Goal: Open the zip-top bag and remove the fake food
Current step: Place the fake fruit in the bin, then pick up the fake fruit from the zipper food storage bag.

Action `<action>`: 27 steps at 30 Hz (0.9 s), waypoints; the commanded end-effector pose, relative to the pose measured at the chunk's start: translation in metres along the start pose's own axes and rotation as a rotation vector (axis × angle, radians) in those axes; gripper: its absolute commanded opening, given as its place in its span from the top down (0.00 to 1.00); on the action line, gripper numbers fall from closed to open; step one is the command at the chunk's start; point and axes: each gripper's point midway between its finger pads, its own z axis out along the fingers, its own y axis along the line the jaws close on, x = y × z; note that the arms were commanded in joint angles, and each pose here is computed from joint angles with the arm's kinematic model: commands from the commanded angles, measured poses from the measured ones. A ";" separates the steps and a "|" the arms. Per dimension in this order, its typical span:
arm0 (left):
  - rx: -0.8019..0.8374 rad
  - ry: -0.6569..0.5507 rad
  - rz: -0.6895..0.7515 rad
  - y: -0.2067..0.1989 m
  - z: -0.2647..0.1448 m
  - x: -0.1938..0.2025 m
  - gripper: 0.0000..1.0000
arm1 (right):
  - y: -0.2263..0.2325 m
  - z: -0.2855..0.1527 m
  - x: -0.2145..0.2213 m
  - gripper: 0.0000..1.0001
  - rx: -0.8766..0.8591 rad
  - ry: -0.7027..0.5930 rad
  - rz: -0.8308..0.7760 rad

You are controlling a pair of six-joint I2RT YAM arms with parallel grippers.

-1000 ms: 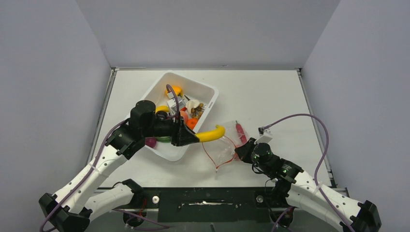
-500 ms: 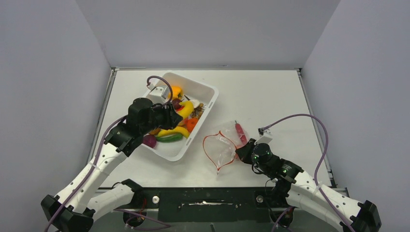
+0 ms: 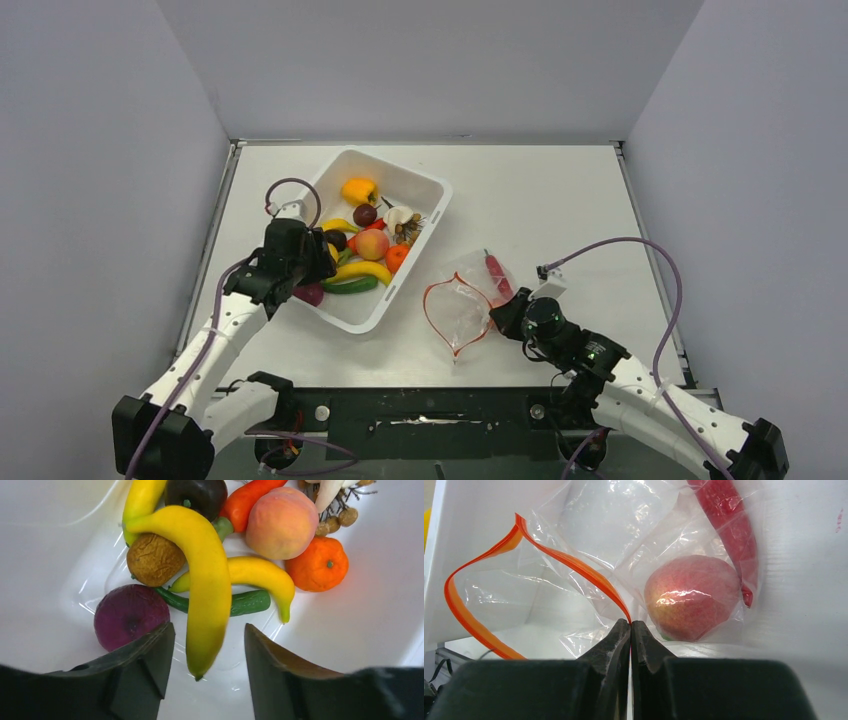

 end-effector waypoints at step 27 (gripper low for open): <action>0.978 -0.040 0.147 -0.269 -0.144 0.032 0.41 | 0.064 -0.031 -0.066 0.98 -0.141 -0.120 0.033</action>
